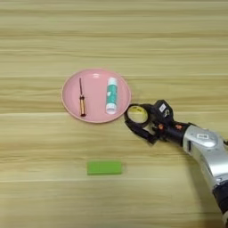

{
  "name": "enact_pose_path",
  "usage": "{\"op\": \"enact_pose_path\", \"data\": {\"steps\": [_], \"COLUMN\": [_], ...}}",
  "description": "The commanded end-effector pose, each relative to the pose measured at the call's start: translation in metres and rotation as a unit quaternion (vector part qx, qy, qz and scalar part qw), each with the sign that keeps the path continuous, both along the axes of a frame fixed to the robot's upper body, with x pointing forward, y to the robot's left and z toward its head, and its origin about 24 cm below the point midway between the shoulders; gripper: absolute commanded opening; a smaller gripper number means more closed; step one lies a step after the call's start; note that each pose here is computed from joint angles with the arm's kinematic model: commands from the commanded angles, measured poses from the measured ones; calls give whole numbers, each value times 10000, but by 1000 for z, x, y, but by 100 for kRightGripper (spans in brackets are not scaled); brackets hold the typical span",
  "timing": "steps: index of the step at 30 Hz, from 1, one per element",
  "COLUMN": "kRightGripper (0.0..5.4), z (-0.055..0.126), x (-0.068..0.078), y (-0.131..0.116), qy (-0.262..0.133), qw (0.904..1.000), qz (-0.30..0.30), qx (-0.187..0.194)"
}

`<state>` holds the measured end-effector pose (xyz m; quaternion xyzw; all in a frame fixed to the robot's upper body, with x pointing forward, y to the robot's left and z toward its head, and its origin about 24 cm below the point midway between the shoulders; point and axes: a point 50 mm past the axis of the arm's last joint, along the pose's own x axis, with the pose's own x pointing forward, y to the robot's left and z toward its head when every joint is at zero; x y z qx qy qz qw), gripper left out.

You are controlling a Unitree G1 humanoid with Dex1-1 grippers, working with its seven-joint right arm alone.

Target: Move the objects on the table

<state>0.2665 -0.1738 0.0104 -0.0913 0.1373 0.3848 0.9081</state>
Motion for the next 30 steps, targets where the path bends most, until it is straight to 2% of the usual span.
{"op": "enact_pose_path", "data": {"steps": [1,30], "kRightGripper": [404,404], "z": [15,24], "x": [13,26], "y": [-7,-19], "qy": [-377,-664], "qw": [9988,9948], "qz": [-185,-768], "qx": [-250,-54]}}
